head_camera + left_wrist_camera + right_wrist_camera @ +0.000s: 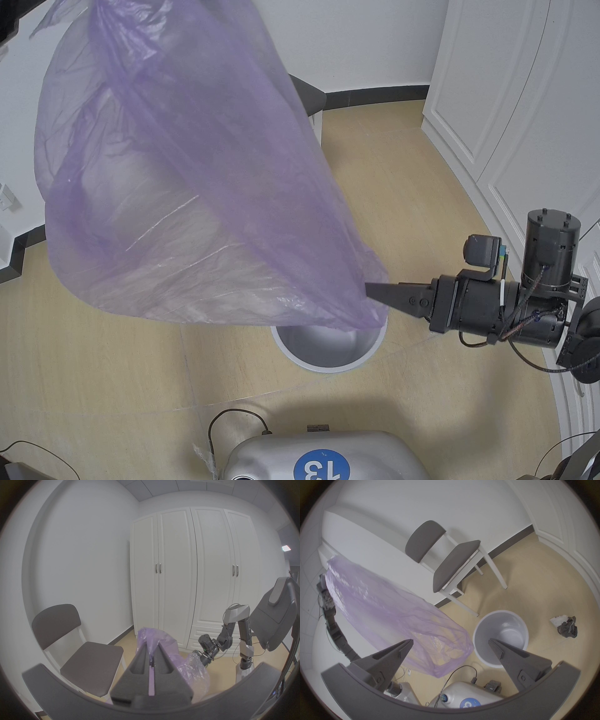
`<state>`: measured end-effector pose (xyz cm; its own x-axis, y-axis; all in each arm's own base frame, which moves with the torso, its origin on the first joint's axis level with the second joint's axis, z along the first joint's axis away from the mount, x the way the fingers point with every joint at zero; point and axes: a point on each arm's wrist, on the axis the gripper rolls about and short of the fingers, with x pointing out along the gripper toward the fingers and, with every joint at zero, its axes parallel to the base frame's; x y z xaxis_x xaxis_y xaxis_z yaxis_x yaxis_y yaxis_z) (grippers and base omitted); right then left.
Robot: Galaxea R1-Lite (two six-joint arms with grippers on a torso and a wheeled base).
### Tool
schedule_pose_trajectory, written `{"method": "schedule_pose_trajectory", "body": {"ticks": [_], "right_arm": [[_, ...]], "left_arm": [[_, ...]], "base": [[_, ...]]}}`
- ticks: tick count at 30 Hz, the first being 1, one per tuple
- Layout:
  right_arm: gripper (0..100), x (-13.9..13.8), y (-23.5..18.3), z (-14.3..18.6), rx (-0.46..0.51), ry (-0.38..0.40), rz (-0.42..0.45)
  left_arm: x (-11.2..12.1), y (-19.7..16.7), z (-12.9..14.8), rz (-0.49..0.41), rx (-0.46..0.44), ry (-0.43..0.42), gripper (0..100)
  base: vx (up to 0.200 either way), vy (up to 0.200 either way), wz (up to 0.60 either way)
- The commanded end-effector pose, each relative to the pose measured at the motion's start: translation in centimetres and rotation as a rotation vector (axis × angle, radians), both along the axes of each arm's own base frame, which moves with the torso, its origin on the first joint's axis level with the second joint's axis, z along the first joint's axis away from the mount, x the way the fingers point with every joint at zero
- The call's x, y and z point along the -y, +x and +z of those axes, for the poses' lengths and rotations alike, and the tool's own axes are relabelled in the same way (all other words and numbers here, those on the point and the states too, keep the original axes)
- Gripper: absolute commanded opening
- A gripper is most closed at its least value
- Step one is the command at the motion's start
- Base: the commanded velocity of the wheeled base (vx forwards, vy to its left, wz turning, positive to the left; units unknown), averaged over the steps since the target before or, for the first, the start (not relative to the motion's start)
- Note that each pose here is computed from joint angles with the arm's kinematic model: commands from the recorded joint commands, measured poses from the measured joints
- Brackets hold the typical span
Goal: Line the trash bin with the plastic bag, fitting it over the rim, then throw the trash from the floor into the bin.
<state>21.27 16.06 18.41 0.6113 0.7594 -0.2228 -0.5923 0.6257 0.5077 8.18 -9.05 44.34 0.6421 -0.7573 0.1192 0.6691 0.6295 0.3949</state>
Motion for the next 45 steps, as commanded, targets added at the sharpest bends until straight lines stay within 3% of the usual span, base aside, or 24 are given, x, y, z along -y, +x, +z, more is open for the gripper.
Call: {"method": "schedule_pose_trajectory", "body": {"ticks": [1, 5, 10, 20, 28, 29, 39, 45], "right_arm": [[100, -1.1, -1.7, -0.5, 0.006, -0.026, 0.077], [100, -1.7, -2.2, -0.5, 0.024, -0.037, 0.105], [100, -1.9, -1.8, 0.0, 0.046, -0.027, 0.068], [100, -2.4, -1.2, -1.7, -0.01, -0.061, 0.073], [100, -2.8, -0.8, -1.6, 0.003, -0.046, 0.075], [0, -2.9, -0.7, -1.5, 0.014, -0.036, 0.073], [0, -3.5, -0.7, -2.3, 0.009, -0.039, 0.096], [0, -2.9, -0.8, -1.8, 0.042, -0.045, 0.052]], "left_arm": [[0.0, -0.1, 0.1, -0.002, 0.011, -0.007, 0], [-0.1, -0.1, 0.2, -0.001, 0.017, -0.006, 0], [-0.1, -0.2, 0.2, -0.003, 0.019, -0.006, 0], [-0.1, -0.2, 0.4, -0.006, 0.032, -0.023, 0], [-0.2, -0.2, 0.5, -0.007, 0.035, -0.026, 0], [-0.2, -0.2, 0.5, -0.007, 0.037, -0.027, 0], [0.1, -0.1, 0.5, -0.014, 0.035, -0.026, 0], [0.6, 0.7, -0.1, 0.017, -0.004, -0.006, 0]], "base": [[0.0, 0.0, 0.0], [0.0, 0.0, 0.0], [0.0, 0.0, 0.0], [0.0, 0.0, 0.0], [0.0, 0.0, 0.0], [0.0, 0.0, 0.0], [0.0, 0.0, 0.0], [0.0, 0.0, 0.0]]}}
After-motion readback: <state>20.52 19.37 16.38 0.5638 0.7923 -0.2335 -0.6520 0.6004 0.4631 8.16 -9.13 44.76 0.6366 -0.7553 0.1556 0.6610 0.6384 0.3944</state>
